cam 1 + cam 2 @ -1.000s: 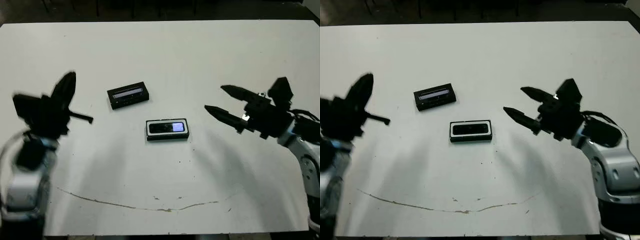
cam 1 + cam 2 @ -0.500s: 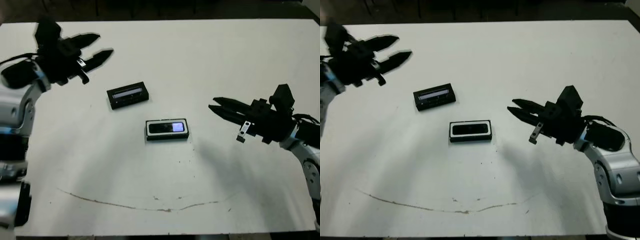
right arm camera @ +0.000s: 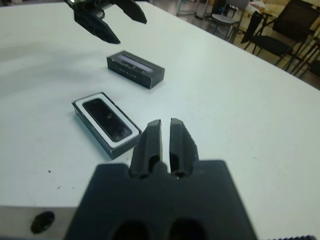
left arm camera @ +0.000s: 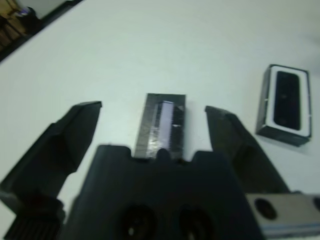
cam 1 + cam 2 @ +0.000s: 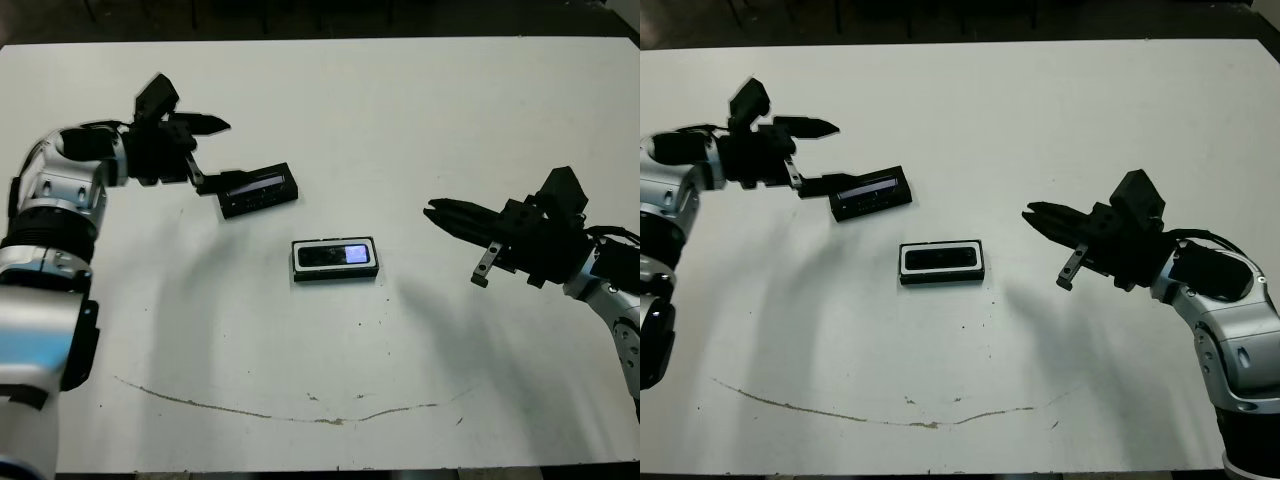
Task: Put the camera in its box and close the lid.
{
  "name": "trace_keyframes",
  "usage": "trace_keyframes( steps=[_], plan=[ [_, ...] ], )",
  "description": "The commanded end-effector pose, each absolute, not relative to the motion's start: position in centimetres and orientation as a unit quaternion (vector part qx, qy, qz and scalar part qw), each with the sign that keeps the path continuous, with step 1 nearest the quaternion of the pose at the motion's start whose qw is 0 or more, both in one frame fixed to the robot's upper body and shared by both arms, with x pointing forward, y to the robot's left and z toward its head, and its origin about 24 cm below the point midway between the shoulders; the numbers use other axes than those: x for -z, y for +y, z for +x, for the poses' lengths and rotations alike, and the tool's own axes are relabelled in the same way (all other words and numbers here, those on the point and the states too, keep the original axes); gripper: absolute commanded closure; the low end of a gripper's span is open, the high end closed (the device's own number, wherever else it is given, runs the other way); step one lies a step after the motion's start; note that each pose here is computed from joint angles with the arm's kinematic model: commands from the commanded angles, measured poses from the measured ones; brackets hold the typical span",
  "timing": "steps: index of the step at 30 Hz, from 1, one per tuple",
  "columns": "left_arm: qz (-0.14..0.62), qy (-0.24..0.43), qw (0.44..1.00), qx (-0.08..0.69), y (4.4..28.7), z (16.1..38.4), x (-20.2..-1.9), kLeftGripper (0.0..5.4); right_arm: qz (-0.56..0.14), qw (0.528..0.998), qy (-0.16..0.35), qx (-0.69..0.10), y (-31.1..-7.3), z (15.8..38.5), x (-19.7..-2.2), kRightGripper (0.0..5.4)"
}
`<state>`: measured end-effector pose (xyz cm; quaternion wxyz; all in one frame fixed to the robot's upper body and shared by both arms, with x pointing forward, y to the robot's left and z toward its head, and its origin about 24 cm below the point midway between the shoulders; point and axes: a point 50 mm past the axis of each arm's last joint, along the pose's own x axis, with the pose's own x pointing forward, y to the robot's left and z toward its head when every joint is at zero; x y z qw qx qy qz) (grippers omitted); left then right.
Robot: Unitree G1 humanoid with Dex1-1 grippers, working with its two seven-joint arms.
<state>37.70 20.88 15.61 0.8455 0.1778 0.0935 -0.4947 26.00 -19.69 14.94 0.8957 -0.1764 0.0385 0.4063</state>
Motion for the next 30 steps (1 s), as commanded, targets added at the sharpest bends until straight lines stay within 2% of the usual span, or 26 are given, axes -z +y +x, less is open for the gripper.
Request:
trace_keyframes(
  steps=[1,12,19,23,26,30],
  plan=[
    [0.157,0.112,0.846,0.496,20.8,37.7,-14.7,0.02,-0.181,0.895,0.051,-0.405,-19.9,25.7,-14.1,5.40],
    [0.176,0.104,0.852,0.482,20.0,37.5,-12.8,0.02,-0.145,0.897,0.067,-0.412,-20.4,25.5,-13.1,5.40],
    [0.247,0.114,0.849,0.452,20.0,37.7,-12.2,0.02,-0.094,0.891,0.071,-0.438,-20.8,25.7,-12.1,5.40],
    [0.248,0.137,0.850,0.445,19.8,37.9,-11.9,0.02,-0.095,0.889,0.064,-0.444,-21.1,25.9,-11.8,5.40],
    [0.279,0.148,0.840,0.442,19.7,37.9,-11.8,0.02,-0.081,0.888,0.067,-0.447,-21.1,25.9,-11.9,5.40],
    [0.288,0.167,0.831,0.446,19.7,37.9,-11.5,0.02,-0.098,0.888,0.070,-0.444,-21.2,25.8,-12.0,5.40]
  ],
)
